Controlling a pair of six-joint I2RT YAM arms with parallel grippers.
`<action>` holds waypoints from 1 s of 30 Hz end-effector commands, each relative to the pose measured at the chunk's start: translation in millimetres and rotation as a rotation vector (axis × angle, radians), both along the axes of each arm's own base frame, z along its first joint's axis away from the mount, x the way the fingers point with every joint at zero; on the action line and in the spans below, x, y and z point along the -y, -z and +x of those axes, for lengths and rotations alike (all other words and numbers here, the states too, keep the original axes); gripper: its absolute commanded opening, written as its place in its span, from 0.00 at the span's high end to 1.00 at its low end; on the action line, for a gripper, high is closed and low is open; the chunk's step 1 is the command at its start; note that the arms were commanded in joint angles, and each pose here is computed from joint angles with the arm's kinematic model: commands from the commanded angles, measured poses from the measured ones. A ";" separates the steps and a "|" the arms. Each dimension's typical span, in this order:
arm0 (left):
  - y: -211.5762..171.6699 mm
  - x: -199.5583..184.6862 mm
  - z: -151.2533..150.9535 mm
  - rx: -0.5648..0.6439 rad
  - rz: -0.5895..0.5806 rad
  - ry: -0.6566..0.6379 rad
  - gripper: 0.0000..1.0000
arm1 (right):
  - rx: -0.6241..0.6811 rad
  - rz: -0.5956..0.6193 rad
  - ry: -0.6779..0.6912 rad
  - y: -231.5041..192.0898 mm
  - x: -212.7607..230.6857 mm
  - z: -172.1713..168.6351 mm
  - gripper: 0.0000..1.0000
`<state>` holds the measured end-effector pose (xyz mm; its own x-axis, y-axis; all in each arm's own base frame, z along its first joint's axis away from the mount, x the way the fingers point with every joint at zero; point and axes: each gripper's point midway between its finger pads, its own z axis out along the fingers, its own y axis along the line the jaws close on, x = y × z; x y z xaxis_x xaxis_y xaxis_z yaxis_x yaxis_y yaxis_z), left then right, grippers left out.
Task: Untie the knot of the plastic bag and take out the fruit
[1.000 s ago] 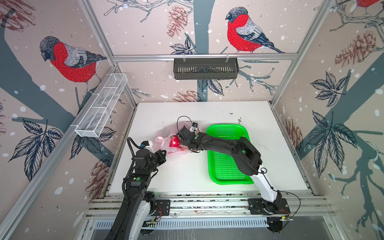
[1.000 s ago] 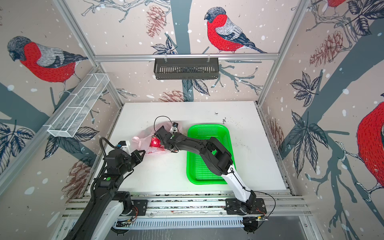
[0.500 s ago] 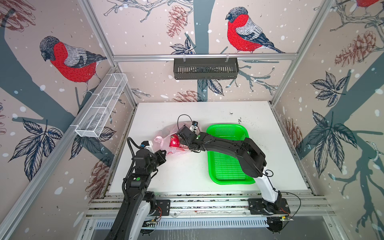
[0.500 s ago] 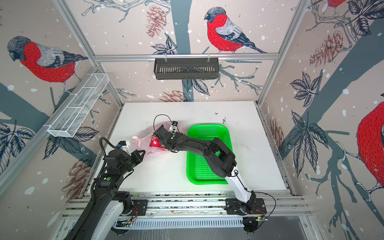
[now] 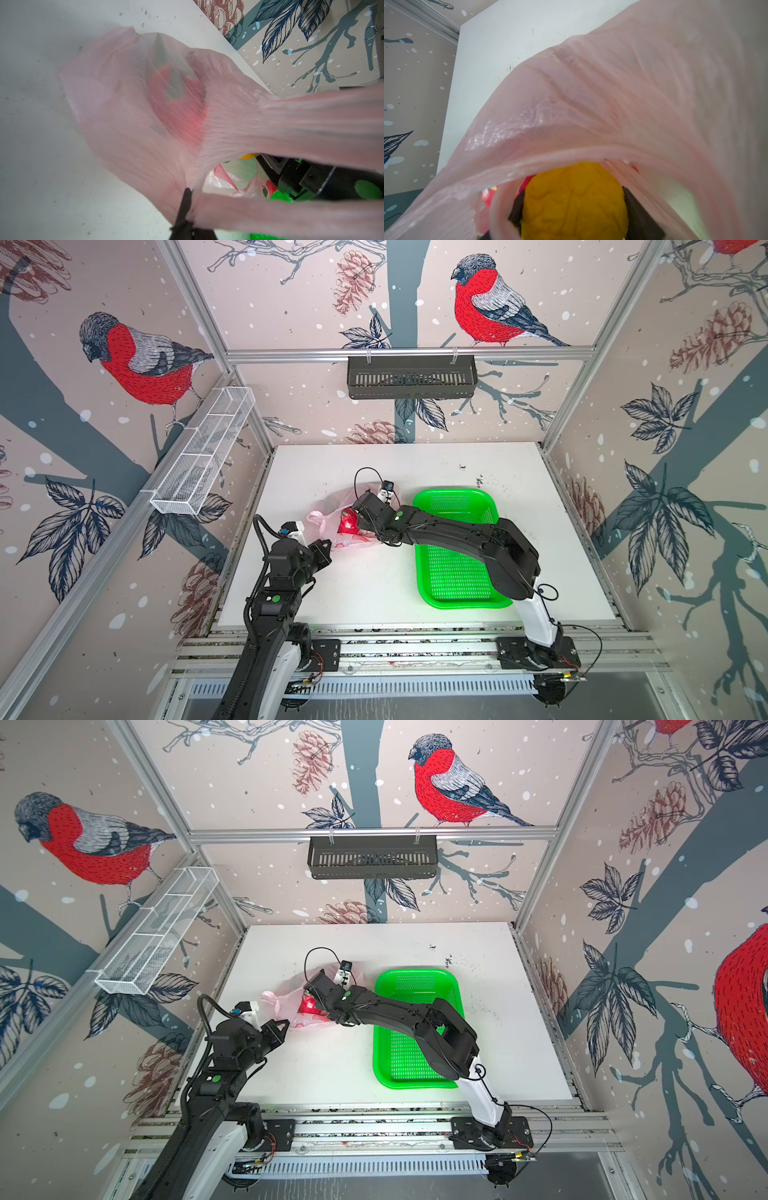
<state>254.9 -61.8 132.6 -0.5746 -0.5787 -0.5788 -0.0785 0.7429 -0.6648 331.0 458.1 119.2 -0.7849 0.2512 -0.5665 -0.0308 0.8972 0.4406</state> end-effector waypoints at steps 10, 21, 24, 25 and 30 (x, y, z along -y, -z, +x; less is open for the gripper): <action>-25.7 -3.0 6.7 0.078 0.032 -0.004 1.00 | 0.039 0.039 -0.080 -29.2 -12.9 -22.9 0.41; -29.7 -2.5 6.4 0.086 0.041 0.005 1.00 | 0.092 0.038 -0.118 -59.8 -0.9 -52.0 0.41; -29.7 -1.9 5.6 0.090 0.041 0.006 1.00 | 0.119 0.032 -0.118 -72.9 9.8 -57.0 0.41; -29.3 -1.8 5.4 0.090 0.042 0.005 1.00 | 0.128 0.029 -0.115 -77.5 14.9 -58.0 0.41; -25.7 -1.1 5.5 0.081 0.049 0.004 1.00 | 0.170 -0.007 -0.087 -93.6 44.4 -58.5 0.41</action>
<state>258.4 -61.1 156.6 -0.5366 -0.5532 -0.6372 -0.0310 0.7675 -0.6403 268.3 430.6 205.9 -0.7325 0.1918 -0.6531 -0.1865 0.8662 0.4636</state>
